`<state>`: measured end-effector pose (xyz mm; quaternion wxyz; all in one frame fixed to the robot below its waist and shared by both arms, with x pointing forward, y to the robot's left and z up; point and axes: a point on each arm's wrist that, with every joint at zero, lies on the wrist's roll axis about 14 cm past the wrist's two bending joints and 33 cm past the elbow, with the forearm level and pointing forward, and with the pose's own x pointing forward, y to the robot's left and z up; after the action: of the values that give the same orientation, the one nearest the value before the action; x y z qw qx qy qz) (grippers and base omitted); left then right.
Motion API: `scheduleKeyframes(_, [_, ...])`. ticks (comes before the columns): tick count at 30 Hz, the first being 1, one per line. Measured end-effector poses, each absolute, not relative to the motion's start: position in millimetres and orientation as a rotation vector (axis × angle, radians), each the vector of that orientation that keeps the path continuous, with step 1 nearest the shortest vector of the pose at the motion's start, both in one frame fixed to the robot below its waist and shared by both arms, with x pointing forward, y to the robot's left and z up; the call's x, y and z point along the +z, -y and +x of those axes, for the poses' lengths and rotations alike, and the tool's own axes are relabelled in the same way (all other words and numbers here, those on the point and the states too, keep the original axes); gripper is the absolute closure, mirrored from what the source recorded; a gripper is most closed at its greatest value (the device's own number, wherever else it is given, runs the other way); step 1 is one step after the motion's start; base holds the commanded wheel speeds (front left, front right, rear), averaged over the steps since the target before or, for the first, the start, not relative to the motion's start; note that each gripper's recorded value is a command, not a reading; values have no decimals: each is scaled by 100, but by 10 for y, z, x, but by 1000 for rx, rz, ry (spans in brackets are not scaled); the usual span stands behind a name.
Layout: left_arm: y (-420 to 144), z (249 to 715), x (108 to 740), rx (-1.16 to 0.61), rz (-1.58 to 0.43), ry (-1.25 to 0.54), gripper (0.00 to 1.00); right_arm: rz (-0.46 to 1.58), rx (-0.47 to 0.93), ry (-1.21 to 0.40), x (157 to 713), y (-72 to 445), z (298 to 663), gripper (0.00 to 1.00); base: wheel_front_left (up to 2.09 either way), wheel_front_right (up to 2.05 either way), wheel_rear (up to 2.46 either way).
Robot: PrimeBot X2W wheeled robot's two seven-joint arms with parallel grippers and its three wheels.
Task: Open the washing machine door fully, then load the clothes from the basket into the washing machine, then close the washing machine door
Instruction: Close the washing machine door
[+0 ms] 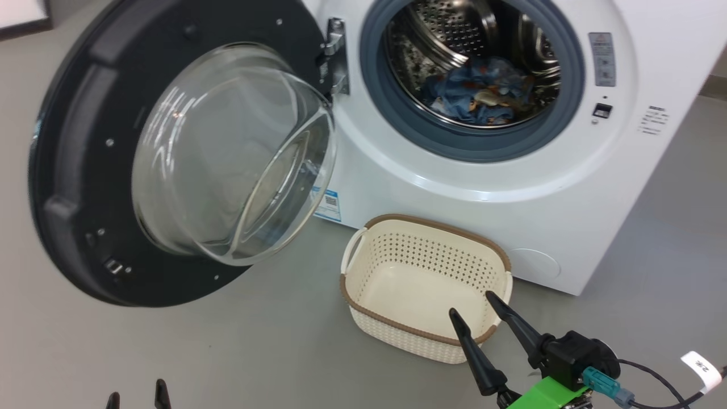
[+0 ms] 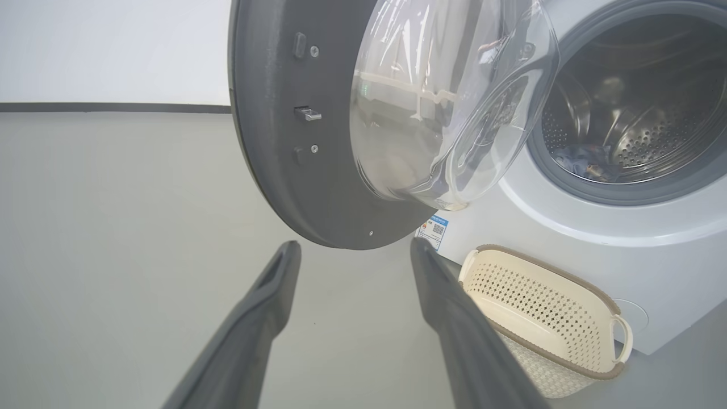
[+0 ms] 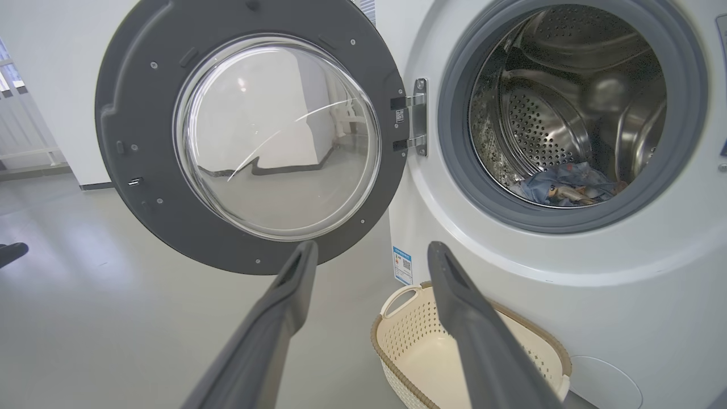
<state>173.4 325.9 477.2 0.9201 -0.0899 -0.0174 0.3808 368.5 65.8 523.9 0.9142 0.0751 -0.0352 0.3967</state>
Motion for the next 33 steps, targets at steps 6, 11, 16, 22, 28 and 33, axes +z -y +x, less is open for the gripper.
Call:
scheduleKeyframes(6, [-3342, 1519, 4732, 861, -196, 23, 0, 159, 884, 51, 5190, -869, 3655, 0, 0, 0, 0])
scheduleKeyframes(11, [-3356, 1513, 4762, 871, -210, 36, 0, 155, 891, 42, 5157, -878, 3646, 0, 0, 0, 0])
scheduleKeyframes(16, [-3377, 1495, 4756, 887, -254, 48, 90, 155, 887, 41, 5156, -868, 3648, 0, 0, 0, 0])
scheduleKeyframes(22, [-3638, 1249, 4687, 1016, -574, 157, 100, 160, 877, 38, 5150, -851, 3662, 0, 0, 0, 0])
scheduleKeyframes(28, [-4022, 1087, 4881, 1054, -949, 472, 100, 168, 873, 32, 5134, -855, 3673, 0, 0, 0, 0])
scheduleKeyframes(33, [-4422, 1058, 5217, 1006, -1148, 754, 100, 168, 882, 15, 5076, -880, 3664, 0, 0, 0, 0])
